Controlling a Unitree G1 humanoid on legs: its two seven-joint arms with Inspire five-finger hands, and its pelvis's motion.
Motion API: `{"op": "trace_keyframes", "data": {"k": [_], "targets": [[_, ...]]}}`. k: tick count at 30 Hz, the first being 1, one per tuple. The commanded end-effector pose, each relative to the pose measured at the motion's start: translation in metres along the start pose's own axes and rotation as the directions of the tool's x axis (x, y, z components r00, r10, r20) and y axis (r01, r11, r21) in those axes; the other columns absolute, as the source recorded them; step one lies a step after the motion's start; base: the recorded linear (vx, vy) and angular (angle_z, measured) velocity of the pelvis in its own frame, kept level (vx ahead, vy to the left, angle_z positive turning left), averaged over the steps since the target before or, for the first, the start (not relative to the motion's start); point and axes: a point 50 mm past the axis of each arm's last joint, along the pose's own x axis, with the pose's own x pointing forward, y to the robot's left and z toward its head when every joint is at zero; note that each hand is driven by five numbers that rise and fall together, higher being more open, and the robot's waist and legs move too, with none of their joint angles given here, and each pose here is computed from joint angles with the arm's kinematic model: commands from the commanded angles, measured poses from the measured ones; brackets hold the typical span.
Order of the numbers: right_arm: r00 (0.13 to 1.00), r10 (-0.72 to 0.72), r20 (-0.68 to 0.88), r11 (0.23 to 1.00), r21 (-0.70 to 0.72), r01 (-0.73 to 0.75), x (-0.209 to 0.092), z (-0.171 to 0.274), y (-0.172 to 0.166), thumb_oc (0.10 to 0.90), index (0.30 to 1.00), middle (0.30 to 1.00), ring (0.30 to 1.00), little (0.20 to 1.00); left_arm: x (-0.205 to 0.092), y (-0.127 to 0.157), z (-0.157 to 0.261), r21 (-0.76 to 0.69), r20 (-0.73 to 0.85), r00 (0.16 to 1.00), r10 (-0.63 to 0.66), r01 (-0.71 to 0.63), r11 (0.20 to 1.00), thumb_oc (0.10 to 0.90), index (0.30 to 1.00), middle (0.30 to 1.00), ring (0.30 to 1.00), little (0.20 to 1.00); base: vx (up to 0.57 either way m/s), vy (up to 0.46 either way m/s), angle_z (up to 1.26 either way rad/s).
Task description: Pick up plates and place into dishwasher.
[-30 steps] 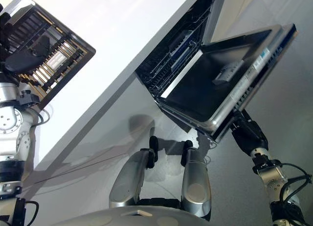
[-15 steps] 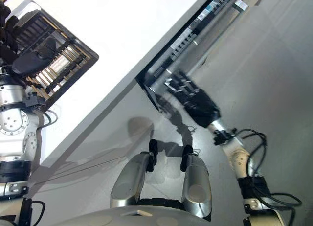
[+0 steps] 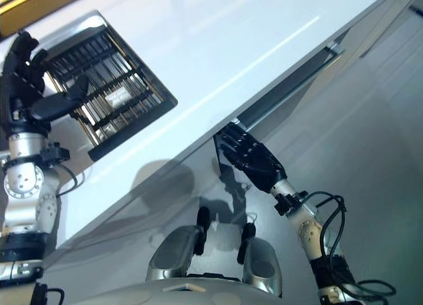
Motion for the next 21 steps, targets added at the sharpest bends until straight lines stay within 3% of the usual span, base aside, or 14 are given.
{"op": "trace_keyframes", "data": {"k": [1, 6, 11, 16, 21], "targets": [[0.981, -0.019, 0.195, 0.999, -0.03, 0.025, -0.009, 0.023, -0.004, 0.8, 0.9, 0.9, 0.9, 0.9, -0.018, -0.012, 0.007, -0.071, 0.112, 0.993, -0.031, 0.039, 0.997, 0.8, 0.9, 0.9, 0.9, 0.9, -0.06, 0.014, 0.01], [0.95, -0.287, 0.121, 0.956, -0.024, 0.292, -0.036, 0.003, -0.038, 0.8, 0.9, 0.9, 0.9, 0.9, -0.021, -0.018, 0.004, -0.099, 0.11, 0.993, -0.033, 0.044, 0.994, 0.8, 0.9, 0.9, 0.9, 0.9, -0.05, 0.026, -0.12], [0.829, -0.559, -0.021, 0.824, -0.122, 0.553, -0.065, -0.026, -0.07, 0.8, 0.9, 0.9, 0.9, 0.9, -0.015, -0.023, 0.009, -0.142, 0.141, 0.99, -0.017, 0.038, 0.989, 0.8, 0.9, 0.9, 0.9, 0.9, -0.04, 0.029, -0.08], [0.693, -0.7, -0.175, 0.712, -0.257, 0.654, -0.084, -0.06, -0.084, 0.8, 0.9, 0.9, 0.9, 0.9, -0.003, -0.036, 0.017, -0.145, 0.174, 0.984, -0.044, 0.07, 0.987, 0.8, 0.9, 0.9, 0.9, 0.9, -0.03, 0.004, -0.21], [0.575, -0.742, -0.344, 0.669, -0.335, 0.663, -0.113, -0.09, -0.094, 0.8, 0.9, 0.9, 0.9, 0.9, 0.007, -0.045, 0.022, -0.144, 0.186, 0.981, -0.057, 0.084, 0.986, 0.8, 0.9, 0.9, 0.9, 0.9, -0.01, -0.021, -0.04]]}}
